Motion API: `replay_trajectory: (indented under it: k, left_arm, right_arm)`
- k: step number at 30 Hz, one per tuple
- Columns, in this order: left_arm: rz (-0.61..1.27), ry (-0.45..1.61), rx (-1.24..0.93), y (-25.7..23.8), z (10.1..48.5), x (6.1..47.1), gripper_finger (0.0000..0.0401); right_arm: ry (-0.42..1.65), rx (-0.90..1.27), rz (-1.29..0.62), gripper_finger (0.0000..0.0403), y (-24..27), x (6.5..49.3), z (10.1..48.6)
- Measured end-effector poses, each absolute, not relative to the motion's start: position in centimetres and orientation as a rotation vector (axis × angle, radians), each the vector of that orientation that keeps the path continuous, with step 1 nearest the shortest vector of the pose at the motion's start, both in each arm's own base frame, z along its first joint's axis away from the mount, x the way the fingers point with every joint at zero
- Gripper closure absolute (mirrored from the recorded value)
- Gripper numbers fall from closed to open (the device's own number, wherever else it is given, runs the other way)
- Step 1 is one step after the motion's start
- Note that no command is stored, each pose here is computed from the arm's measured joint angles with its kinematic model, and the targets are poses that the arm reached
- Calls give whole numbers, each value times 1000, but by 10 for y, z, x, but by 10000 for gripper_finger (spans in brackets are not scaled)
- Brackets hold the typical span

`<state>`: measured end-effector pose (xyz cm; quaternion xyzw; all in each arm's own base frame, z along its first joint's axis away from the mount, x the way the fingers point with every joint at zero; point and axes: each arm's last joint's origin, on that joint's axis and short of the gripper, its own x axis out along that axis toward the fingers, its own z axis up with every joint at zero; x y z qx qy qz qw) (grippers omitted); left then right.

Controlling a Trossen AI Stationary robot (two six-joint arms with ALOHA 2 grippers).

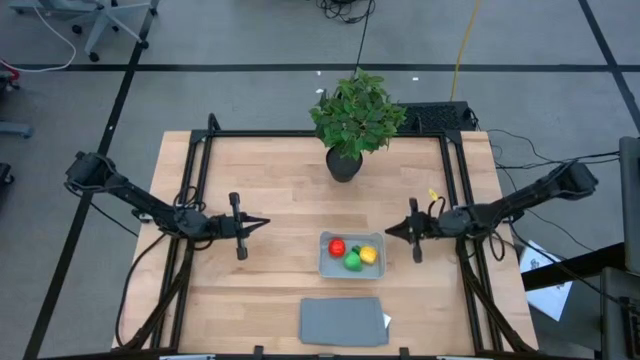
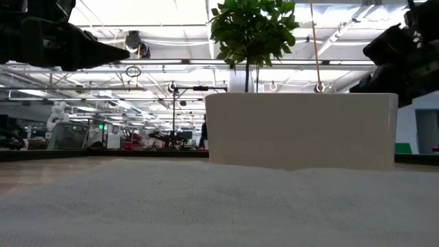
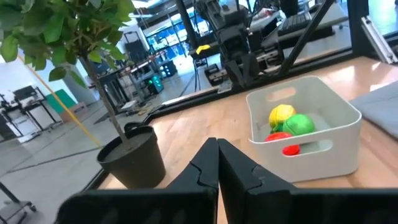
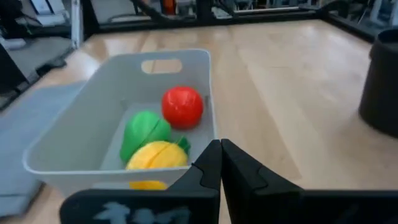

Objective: Pick and placing Produce into tupperware
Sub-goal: Return to Home Position

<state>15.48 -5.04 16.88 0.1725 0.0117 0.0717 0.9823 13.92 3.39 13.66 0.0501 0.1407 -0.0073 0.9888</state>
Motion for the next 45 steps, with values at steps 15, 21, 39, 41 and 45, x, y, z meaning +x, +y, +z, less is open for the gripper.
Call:
replay_trajectory:
  k: [15, 21, 39, 41, 45]
  left_arm:
    - [202, -1, 343, -38, 186, 130, 400]
    - [229, -46, 339, -31, 194, 115, 400]
    - [193, -88, 417, -22, 197, 91, 400]
    - [174, -102, 444, -21, 197, 89, 400]
    - [168, -101, 467, -16, 201, 87, 400]
  right_arm:
    - [156, 3, 15, 403, 11, 141, 166]
    - [40, 8, 33, 403, -1, 135, 179]
    - [-76, 25, 83, 403, -6, 110, 193]
    - [-85, 22, 103, 403, -5, 107, 193]
    - [-120, 1, 109, 403, -5, 102, 196]
